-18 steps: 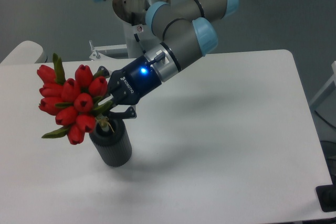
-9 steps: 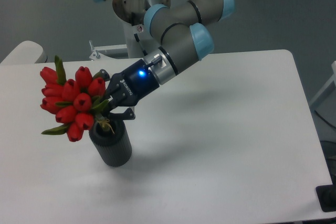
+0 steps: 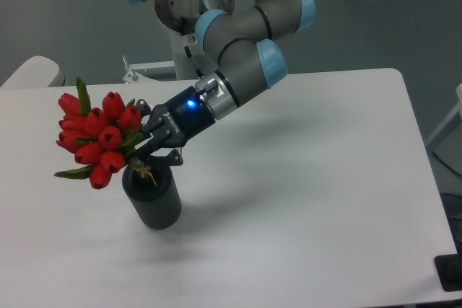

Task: Insert the flowers into the vase
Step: 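Lower the tulip stems down into the grey vase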

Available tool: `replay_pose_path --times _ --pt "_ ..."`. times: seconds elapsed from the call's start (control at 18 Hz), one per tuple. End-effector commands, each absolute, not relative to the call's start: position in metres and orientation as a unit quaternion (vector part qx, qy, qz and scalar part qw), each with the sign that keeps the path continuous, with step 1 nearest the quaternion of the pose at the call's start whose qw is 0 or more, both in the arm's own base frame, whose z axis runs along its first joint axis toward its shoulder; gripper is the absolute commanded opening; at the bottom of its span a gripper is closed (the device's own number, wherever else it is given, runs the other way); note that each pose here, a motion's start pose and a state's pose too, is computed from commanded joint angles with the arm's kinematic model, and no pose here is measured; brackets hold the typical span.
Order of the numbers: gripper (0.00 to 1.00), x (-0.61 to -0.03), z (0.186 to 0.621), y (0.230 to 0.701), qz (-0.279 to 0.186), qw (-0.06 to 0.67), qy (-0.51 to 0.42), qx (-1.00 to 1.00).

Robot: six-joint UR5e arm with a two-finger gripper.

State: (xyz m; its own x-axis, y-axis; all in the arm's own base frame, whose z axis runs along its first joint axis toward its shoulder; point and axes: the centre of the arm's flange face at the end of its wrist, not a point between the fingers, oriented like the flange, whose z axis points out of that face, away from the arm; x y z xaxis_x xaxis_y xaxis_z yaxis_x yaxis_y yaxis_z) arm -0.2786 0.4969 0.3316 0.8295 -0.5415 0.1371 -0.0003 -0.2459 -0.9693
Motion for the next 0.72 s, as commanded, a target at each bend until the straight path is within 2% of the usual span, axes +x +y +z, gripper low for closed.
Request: replay_pose_path --times 0.72 --pt "0.19 -0.286 0.306 0.501 -0.242 0.578 0.168 -0.761"
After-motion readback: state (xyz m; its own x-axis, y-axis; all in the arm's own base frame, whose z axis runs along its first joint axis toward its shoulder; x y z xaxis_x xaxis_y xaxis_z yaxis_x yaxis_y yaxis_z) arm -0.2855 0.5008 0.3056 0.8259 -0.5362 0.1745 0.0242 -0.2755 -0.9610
